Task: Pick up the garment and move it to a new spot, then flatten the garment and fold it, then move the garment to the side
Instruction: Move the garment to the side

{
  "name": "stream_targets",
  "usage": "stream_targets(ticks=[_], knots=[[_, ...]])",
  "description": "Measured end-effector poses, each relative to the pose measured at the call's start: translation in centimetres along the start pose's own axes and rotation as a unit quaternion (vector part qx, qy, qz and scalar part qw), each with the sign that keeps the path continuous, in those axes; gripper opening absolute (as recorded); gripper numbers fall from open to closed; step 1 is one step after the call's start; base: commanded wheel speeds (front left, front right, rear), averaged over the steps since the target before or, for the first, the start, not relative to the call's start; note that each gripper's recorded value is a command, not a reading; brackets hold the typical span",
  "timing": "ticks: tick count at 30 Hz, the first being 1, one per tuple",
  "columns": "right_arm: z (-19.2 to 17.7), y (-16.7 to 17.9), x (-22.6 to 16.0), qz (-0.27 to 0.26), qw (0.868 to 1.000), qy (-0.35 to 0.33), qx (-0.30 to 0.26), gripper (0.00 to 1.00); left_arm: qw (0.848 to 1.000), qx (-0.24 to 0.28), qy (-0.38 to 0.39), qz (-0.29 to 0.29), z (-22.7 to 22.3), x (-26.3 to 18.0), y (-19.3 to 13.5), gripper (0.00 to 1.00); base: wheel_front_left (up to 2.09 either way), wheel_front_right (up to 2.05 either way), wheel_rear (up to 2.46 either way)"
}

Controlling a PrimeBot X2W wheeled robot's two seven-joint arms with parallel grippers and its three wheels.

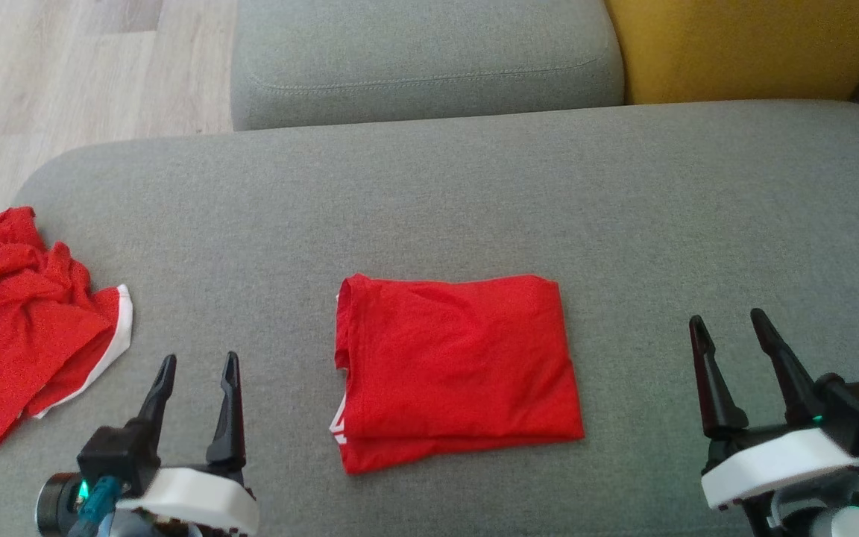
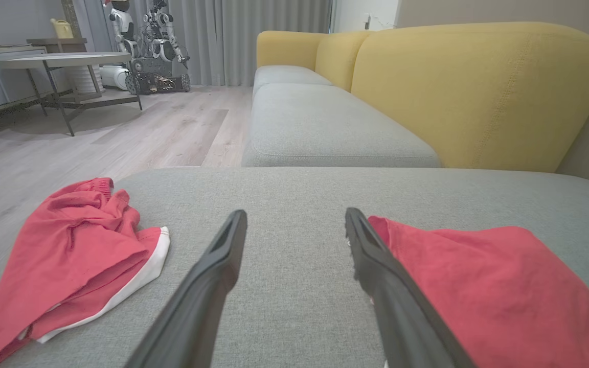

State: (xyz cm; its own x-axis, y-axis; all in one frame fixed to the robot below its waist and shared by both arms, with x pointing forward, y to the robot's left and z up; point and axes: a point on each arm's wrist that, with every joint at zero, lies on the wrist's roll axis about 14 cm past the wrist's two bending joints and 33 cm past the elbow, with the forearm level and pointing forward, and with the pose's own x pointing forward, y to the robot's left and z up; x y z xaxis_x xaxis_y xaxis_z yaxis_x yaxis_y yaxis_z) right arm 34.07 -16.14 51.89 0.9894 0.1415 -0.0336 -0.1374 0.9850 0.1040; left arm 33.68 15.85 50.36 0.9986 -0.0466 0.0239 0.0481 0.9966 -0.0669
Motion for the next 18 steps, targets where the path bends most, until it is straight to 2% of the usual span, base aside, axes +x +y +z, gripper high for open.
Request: stream_targets(ticks=[18], knots=[[-0.21,0.03,0.25,0.0,1.0,0.005,0.002,1.0,1.0,0.002,-0.001,0.006,0.07,0.01,0.26,1.0,0.0,0.0,0.0]])
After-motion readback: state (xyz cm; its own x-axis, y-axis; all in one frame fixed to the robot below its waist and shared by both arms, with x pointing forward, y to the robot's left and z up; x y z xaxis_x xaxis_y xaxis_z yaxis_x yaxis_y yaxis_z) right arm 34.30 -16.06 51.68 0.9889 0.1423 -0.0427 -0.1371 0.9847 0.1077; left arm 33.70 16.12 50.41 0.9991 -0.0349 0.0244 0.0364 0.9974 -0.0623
